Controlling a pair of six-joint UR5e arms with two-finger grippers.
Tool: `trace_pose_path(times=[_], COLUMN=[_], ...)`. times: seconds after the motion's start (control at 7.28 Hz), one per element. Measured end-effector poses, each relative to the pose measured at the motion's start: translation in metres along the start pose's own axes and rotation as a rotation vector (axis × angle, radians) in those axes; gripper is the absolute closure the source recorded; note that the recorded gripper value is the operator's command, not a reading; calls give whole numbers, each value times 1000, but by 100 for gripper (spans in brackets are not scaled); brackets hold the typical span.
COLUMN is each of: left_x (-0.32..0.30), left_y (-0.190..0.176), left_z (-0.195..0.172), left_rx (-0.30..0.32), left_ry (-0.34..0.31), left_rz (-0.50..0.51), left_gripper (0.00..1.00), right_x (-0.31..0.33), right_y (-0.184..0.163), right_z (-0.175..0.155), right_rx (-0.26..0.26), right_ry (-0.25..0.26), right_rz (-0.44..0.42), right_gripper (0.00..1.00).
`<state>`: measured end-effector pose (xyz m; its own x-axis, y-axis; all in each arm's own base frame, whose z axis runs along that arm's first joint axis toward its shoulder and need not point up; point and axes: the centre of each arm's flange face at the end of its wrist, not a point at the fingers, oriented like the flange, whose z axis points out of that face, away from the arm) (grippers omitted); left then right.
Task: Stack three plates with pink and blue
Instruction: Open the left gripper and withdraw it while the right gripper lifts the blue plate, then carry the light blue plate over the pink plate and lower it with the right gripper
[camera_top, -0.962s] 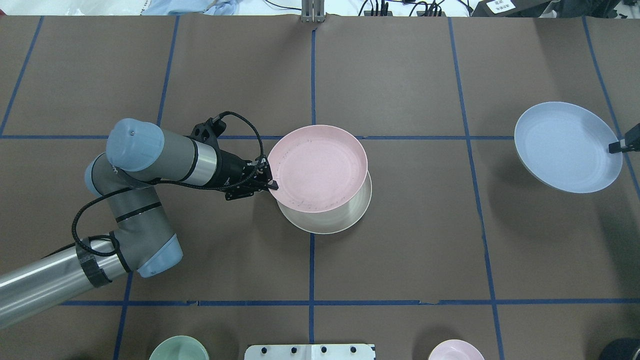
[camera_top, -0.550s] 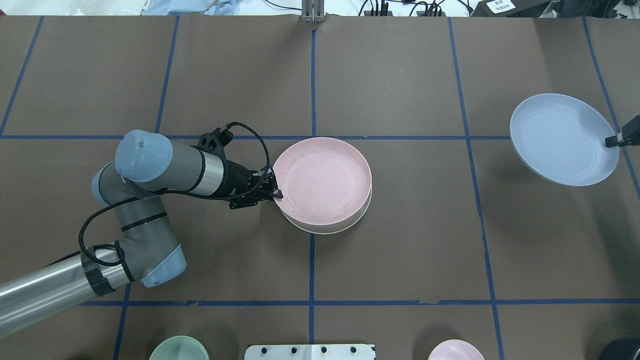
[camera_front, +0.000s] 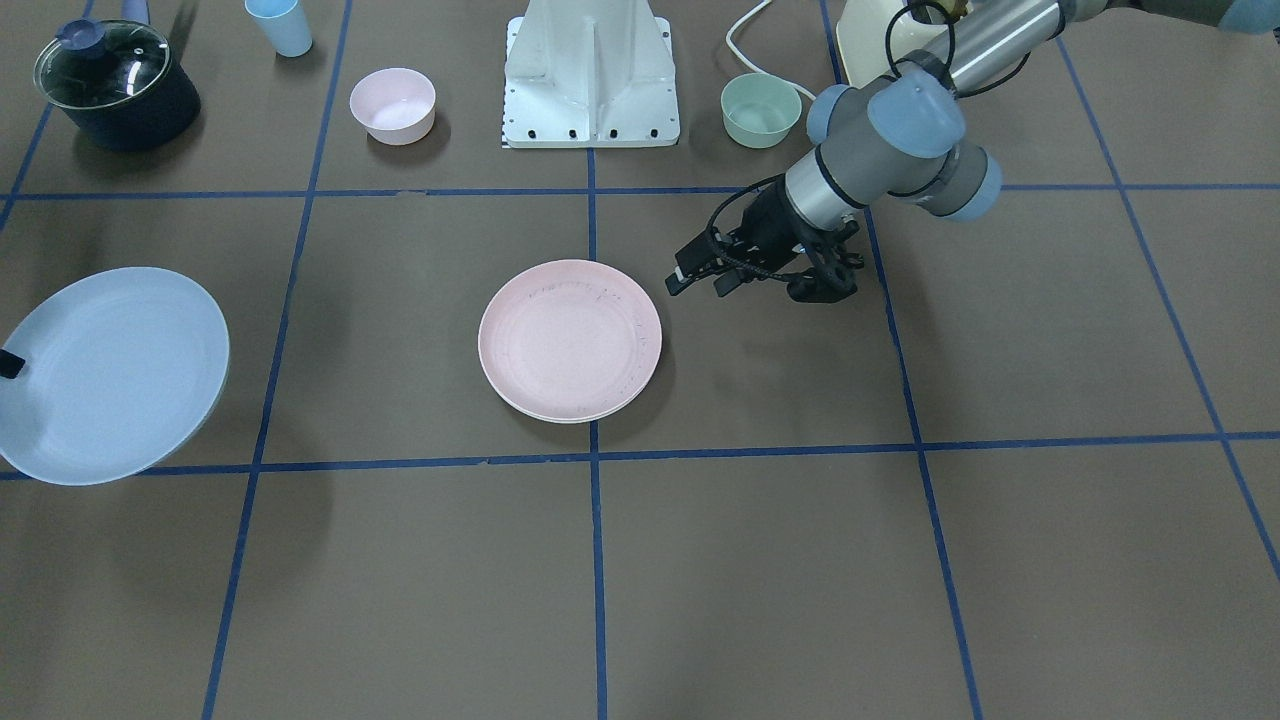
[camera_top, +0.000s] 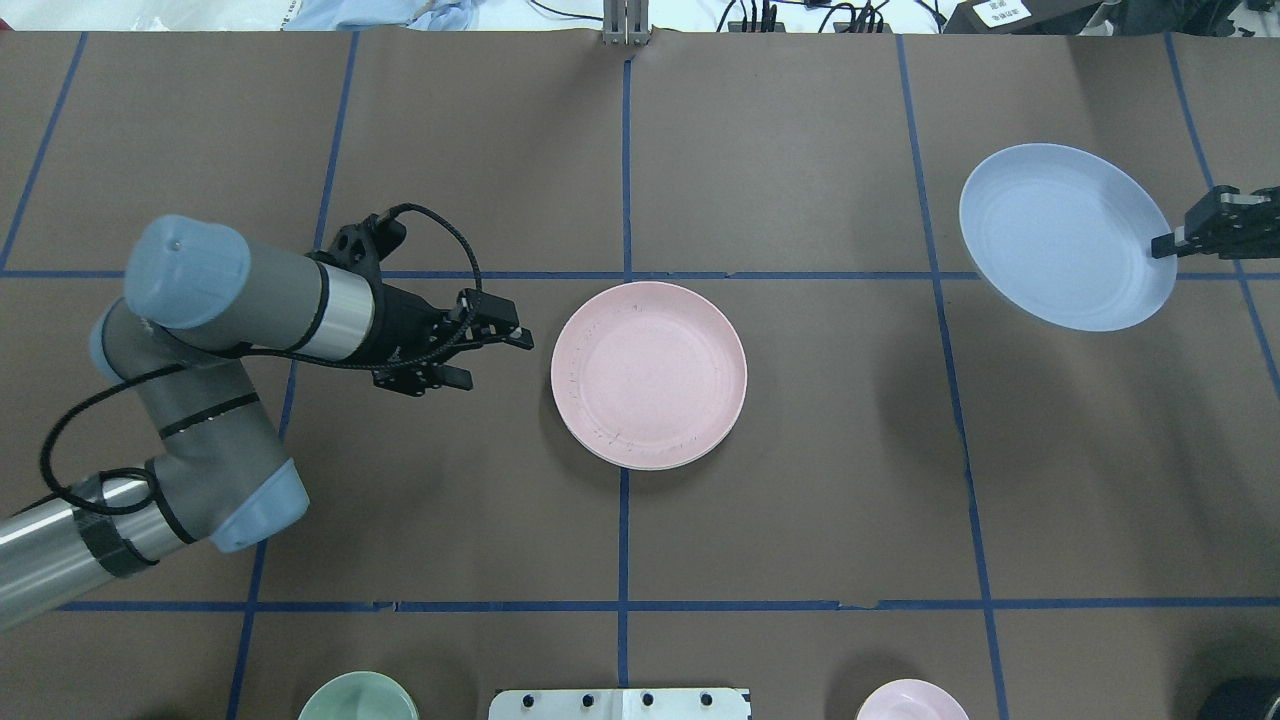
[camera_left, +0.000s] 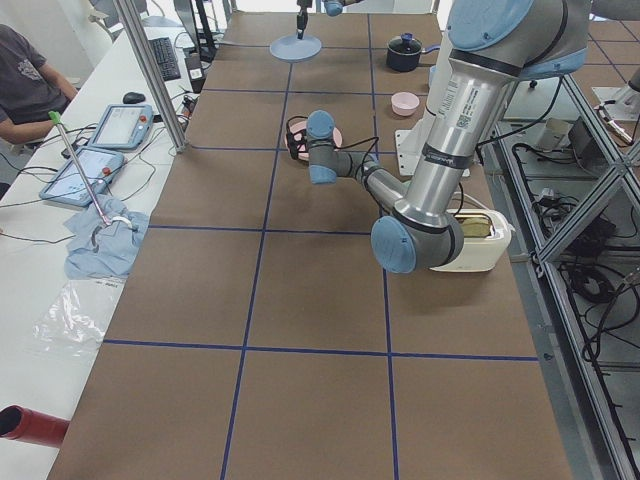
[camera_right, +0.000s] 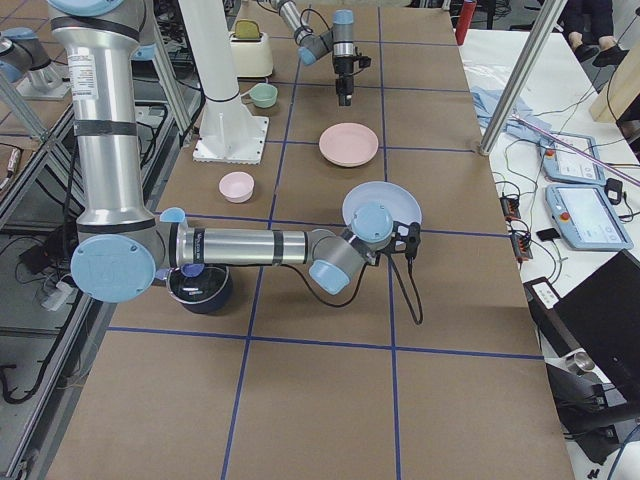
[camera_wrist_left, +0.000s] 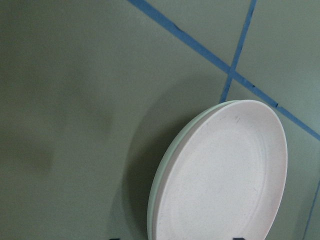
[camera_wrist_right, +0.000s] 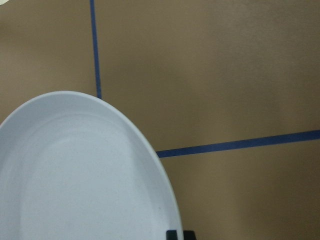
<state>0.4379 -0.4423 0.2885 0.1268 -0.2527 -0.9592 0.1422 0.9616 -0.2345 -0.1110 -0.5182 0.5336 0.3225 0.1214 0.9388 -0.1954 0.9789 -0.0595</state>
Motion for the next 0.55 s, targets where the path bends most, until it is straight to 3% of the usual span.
trace_pose_path(times=[0.27,0.55], left_x=[-10,-46], left_y=[-25,-51], left_z=[-51,-108], left_rx=[54,125], left_ry=[-80,-189], left_rz=[124,240], left_gripper=[0,0], right_x=[-82,-184], right_y=[15,50], right_z=[45,85], right_rx=[-34,-45], right_ry=[16,95], right_rz=[4,2], right_gripper=[100,100])
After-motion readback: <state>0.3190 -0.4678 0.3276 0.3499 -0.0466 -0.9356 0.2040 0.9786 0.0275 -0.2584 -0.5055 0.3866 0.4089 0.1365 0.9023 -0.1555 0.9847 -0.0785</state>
